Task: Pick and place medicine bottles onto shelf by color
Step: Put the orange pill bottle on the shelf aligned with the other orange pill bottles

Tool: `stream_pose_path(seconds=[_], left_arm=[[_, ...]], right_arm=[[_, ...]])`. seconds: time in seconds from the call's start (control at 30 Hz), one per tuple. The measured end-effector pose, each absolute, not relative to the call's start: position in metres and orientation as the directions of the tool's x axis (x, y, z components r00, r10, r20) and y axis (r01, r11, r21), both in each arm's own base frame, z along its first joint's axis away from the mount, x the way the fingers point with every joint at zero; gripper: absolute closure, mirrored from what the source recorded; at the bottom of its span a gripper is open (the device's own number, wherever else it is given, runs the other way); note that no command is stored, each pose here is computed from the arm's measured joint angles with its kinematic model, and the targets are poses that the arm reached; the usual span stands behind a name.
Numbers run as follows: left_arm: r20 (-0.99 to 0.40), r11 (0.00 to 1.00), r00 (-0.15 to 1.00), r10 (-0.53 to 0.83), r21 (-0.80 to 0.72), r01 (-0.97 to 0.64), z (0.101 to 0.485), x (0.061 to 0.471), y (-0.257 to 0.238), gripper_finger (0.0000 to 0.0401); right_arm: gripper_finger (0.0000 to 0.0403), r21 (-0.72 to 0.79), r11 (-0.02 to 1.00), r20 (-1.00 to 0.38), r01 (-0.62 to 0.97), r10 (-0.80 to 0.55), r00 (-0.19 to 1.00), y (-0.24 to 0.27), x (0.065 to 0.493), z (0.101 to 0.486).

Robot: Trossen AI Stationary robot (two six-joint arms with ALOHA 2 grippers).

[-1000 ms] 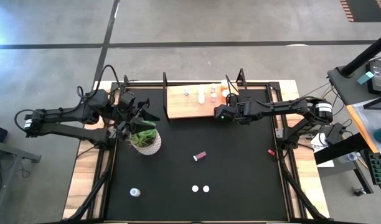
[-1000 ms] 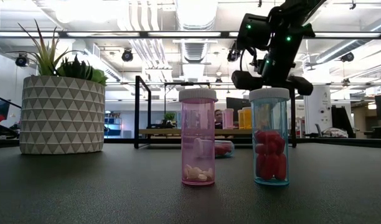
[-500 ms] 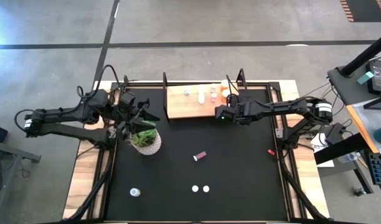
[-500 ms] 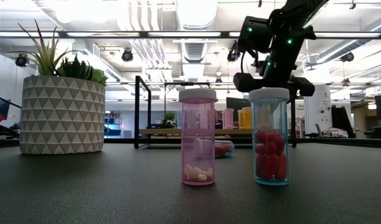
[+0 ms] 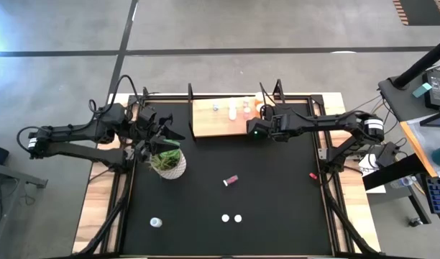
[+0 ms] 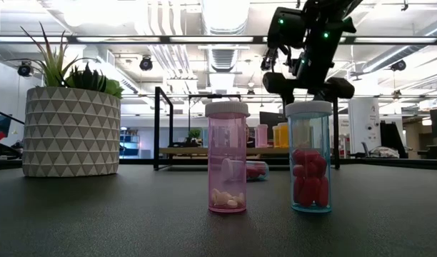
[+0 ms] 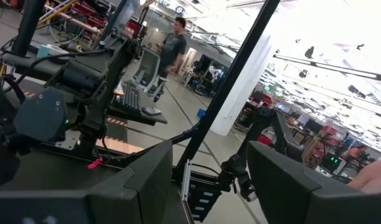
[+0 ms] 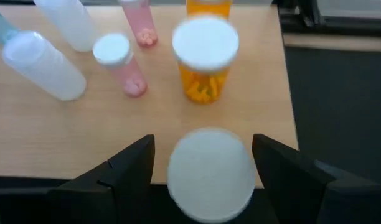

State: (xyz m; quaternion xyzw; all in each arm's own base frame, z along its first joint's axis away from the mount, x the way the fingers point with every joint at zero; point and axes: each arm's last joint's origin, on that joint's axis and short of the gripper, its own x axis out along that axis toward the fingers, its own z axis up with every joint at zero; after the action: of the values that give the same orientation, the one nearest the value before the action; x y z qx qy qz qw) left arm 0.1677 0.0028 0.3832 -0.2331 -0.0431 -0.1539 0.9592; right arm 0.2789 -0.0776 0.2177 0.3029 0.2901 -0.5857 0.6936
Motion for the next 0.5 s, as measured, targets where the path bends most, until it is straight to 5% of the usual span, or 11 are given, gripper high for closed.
stream_pose_path(seconds=[0.5], left_arm=[[0.153, 0.844, 0.949, -0.275, -0.434, 0.315, 0.383, 0.168, 0.003, 0.0211]], right_arm=[[0.0142, 0.084, 0.183, -0.746, 0.979, -0.640, 0.184, -0.079, 0.289, 0.251]])
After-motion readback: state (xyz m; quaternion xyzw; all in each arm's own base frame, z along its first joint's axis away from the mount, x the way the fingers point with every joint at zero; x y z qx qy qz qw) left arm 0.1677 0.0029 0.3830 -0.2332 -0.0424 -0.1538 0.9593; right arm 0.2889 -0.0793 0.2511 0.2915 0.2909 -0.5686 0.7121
